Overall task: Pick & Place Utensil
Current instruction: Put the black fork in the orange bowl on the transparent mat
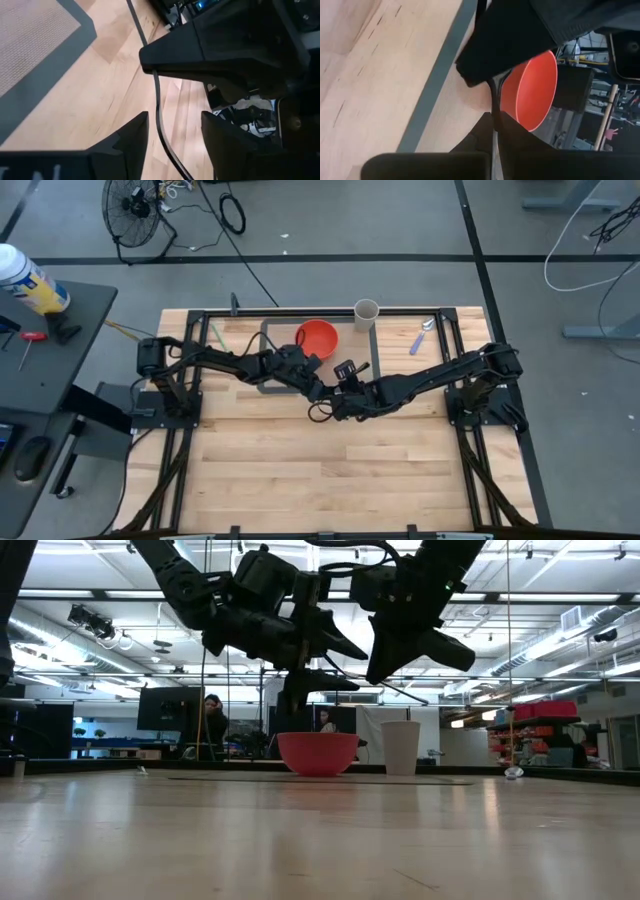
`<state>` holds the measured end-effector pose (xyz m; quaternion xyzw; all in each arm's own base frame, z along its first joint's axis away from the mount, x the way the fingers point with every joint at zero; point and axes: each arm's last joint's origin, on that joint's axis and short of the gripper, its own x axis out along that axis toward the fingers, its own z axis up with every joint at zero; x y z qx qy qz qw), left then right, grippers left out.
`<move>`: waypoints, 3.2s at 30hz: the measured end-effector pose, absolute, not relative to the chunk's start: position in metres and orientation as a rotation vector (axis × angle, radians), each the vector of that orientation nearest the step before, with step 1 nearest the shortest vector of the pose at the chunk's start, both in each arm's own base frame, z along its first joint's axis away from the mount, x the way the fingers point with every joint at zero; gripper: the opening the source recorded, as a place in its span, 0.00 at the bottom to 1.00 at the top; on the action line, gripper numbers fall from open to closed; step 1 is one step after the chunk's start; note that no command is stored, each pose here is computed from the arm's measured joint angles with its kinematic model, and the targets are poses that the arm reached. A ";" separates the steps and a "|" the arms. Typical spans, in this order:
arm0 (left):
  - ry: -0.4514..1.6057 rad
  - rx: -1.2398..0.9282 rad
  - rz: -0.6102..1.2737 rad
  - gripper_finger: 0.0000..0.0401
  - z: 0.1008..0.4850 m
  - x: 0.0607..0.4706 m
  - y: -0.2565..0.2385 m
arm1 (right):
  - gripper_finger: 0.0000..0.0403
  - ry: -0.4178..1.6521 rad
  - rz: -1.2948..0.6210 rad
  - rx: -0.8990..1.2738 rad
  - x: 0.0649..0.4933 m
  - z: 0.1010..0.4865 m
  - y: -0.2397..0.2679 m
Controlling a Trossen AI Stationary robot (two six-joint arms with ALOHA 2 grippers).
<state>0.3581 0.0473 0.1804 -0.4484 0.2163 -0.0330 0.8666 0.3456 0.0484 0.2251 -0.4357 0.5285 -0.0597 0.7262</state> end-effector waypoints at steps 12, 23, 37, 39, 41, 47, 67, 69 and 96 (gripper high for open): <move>0.469 -0.946 -0.048 0.10 0.178 0.357 0.048 | 0.03 1.167 -0.120 -0.987 0.345 0.226 0.049; 0.462 -0.853 -0.048 0.04 0.178 0.357 0.049 | 0.20 1.138 -0.113 -1.032 0.344 0.227 0.062; 0.513 -0.744 -0.017 0.04 0.197 0.339 0.059 | 0.56 0.926 -0.295 -0.696 0.286 0.307 0.060; 0.529 -0.712 -0.007 0.03 0.200 0.336 0.058 | 0.56 0.865 -0.315 -0.581 0.270 0.320 0.055; 0.531 -0.678 -0.020 0.03 0.202 0.334 0.057 | 0.56 0.817 -0.322 -0.482 0.254 0.326 0.050; 0.538 -0.638 -0.053 0.04 0.208 0.330 0.053 | 0.52 0.657 -0.286 -0.340 0.221 0.316 0.039; 0.220 -0.644 0.041 0.03 0.237 0.336 0.074 | 0.42 -0.057 -0.425 0.192 0.234 0.236 0.034; 0.218 -0.649 0.035 0.03 0.237 0.336 0.073 | 0.41 -0.120 -0.444 0.301 0.232 0.230 0.027; 0.377 -0.625 -0.232 0.03 0.234 0.323 0.079 | 0.41 -0.034 -0.182 0.334 0.223 0.230 -0.010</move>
